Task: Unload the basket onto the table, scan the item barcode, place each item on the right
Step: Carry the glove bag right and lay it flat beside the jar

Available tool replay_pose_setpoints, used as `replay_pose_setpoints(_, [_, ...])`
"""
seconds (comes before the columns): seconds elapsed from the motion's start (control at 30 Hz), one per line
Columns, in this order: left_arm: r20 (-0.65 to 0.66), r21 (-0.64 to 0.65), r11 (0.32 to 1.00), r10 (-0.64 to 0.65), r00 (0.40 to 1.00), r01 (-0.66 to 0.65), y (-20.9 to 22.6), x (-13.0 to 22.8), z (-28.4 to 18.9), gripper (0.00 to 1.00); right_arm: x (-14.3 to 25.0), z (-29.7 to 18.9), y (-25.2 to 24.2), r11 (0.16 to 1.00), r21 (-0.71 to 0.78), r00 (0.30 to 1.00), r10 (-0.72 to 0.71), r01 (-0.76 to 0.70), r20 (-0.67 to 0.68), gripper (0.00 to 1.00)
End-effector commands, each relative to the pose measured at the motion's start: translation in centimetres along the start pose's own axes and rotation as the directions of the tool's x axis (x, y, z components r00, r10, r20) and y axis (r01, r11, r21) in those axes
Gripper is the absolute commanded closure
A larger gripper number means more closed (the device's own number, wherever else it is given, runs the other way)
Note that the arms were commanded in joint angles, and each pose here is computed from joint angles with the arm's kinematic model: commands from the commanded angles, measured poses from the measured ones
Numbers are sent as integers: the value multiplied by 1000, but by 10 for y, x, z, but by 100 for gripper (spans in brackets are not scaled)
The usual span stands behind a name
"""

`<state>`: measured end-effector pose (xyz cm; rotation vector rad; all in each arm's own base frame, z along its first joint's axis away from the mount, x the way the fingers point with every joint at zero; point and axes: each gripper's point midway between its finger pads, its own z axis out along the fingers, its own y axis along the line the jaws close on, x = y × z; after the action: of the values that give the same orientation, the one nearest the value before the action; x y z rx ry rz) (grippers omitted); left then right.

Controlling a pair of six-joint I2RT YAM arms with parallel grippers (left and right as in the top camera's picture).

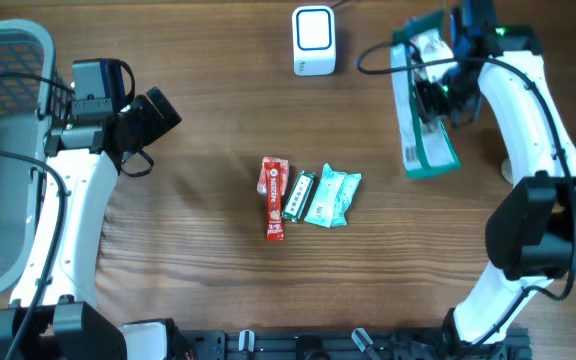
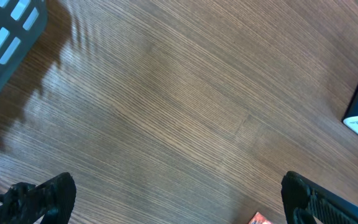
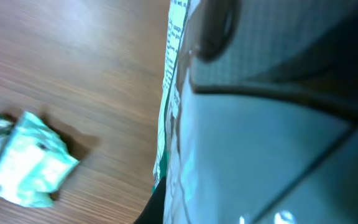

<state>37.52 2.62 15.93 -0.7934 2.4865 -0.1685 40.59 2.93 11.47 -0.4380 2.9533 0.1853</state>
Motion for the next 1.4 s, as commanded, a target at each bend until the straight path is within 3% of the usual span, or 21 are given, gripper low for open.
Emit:
replay_pose_setpoints(0.0, [21,-2,1000,-3,1000,3,1,-5,-5,0,18,23,-18,996,-34,997,78,-78,-25,96])
replay_pose_setpoints(0.03, [21,-2,1000,-2,1000,2,1,-5,-5,0,22,27,-24,996,-24,995,91,-91,-30,93])
replay_pose_setpoints(0.1, [21,-2,1000,-3,1000,3,1,-5,-5,0,29,34,-39,993,15,993,115,-115,-37,57])
replay_pose_setpoints(0.13, [21,-2,1000,-3,1000,3,1,-5,-5,0,32,37,-46,991,40,991,132,-131,-35,49])
replay_pose_setpoints(0.2, [21,-2,1000,-3,1000,3,1,-5,-5,0,32,39,-57,979,83,982,188,-185,-23,47])
replay_pose_setpoints(0.3, [21,-2,1000,-2,1000,2,1,-5,-5,0,23,38,-71,943,144,954,296,-298,37,37])
replay_pose_setpoints(0.37, [21,-2,1000,-2,1000,2,1,-5,-5,0,16,37,-73,932,148,943,324,-331,72,36])
replay_pose_setpoints(0.47, [21,-2,1000,-2,1000,2,1,-5,-5,0,2,39,-55,932,60,931,349,-356,104,43])
replay_pose_setpoints(0.53, [21,-2,1000,-3,1000,3,1,-5,-5,0,-12,40,-26,944,-76,938,327,-320,114,52])
replay_pose_setpoints(0.6, [21,-2,1000,-2,1000,2,1,-5,-5,0,-23,39,6,941,-188,945,306,-282,118,69])
replay_pose_setpoints(0.7, [21,-2,1000,-3,1000,3,1,-5,-5,0,-29,43,26,928,-191,934,342,-319,105,93])
replay_pose_setpoints(0.73, [21,-2,1000,-3,1000,3,1,-5,-5,0,-32,45,32,927,-170,929,354,-334,108,96])
replay_pose_setpoints(0.87, [21,-2,1000,-2,1000,2,1,-5,-5,0,-39,58,44,916,-79,903,402,-394,149,96])
replay_pose_setpoints(1.1, [21,-2,1000,-2,1000,2,1,-5,-5,0,-38,101,75,930,-21,901,360,-366,241,96])
replay_pose_setpoints(1.37, [21,-2,1000,-2,1000,2,1,-5,-5,0,7,126,24,882,222,899,363,-417,246,96])
